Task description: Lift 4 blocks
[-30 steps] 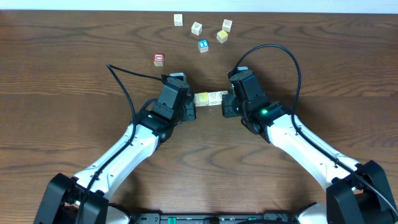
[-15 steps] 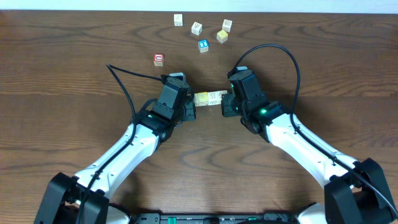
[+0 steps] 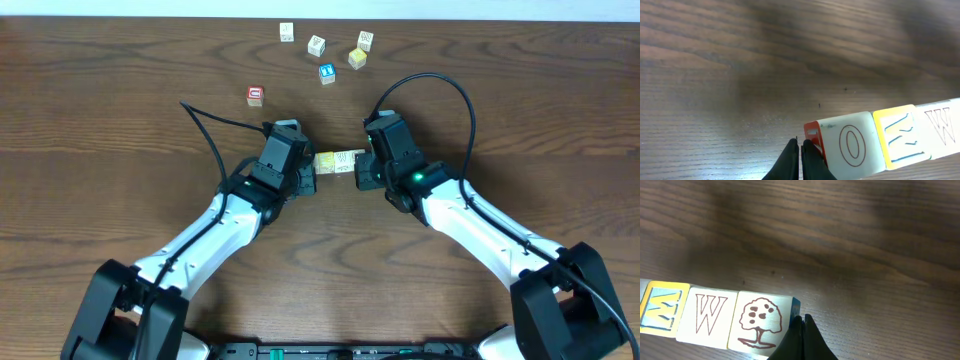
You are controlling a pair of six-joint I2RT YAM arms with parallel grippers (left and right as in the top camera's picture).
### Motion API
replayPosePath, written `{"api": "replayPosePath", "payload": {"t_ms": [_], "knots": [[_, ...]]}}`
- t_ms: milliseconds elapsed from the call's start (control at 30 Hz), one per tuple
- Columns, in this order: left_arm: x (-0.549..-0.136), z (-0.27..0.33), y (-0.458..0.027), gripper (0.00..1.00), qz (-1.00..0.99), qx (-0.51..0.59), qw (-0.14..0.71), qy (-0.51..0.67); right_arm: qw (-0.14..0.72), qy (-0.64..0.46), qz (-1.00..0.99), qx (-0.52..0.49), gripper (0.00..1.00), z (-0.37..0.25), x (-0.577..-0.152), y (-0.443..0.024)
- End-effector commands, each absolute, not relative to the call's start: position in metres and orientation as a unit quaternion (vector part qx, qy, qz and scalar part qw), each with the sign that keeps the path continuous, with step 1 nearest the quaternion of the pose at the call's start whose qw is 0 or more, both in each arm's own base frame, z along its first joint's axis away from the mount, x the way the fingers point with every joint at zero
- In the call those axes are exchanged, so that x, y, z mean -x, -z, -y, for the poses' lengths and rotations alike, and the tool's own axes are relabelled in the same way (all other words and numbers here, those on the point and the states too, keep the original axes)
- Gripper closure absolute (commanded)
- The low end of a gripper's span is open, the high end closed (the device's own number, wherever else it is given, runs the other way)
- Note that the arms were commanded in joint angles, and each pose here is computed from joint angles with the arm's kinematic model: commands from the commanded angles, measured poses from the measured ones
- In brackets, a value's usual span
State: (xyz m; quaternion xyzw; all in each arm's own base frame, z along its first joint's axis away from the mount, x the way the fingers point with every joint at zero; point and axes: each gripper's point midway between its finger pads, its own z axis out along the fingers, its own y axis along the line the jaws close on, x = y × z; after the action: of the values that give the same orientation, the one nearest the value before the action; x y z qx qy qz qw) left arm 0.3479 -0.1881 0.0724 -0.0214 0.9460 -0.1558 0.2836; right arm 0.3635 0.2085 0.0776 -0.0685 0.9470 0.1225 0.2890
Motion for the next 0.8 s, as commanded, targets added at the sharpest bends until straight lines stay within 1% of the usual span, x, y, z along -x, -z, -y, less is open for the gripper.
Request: {"api": "replayPosePath", "payload": {"t_ms": [0,500,767], "knots": [[-0.3246,0.2547,-0.0914,0.93,-0.928,-0.049,0.244,0.277,0.227,-0.270,-0.922,0.156,0.99,-0.2907,-0.3219,-0.0896],[-0.3294,0.2477,-0.0913,0.93,-0.928,-0.040,0.243,0.280,0.232,-0.269,-0.922,0.155,0.99,-0.2901,-0.3245,-0.0896],[-0.3287,0.2482,-0.0862,0.93,-0.930,-0.038,0.236,0.279,0.225,-0.265,-0.925,0.154,0.99,-0.2899,-0.3243,-0.0822]]}}
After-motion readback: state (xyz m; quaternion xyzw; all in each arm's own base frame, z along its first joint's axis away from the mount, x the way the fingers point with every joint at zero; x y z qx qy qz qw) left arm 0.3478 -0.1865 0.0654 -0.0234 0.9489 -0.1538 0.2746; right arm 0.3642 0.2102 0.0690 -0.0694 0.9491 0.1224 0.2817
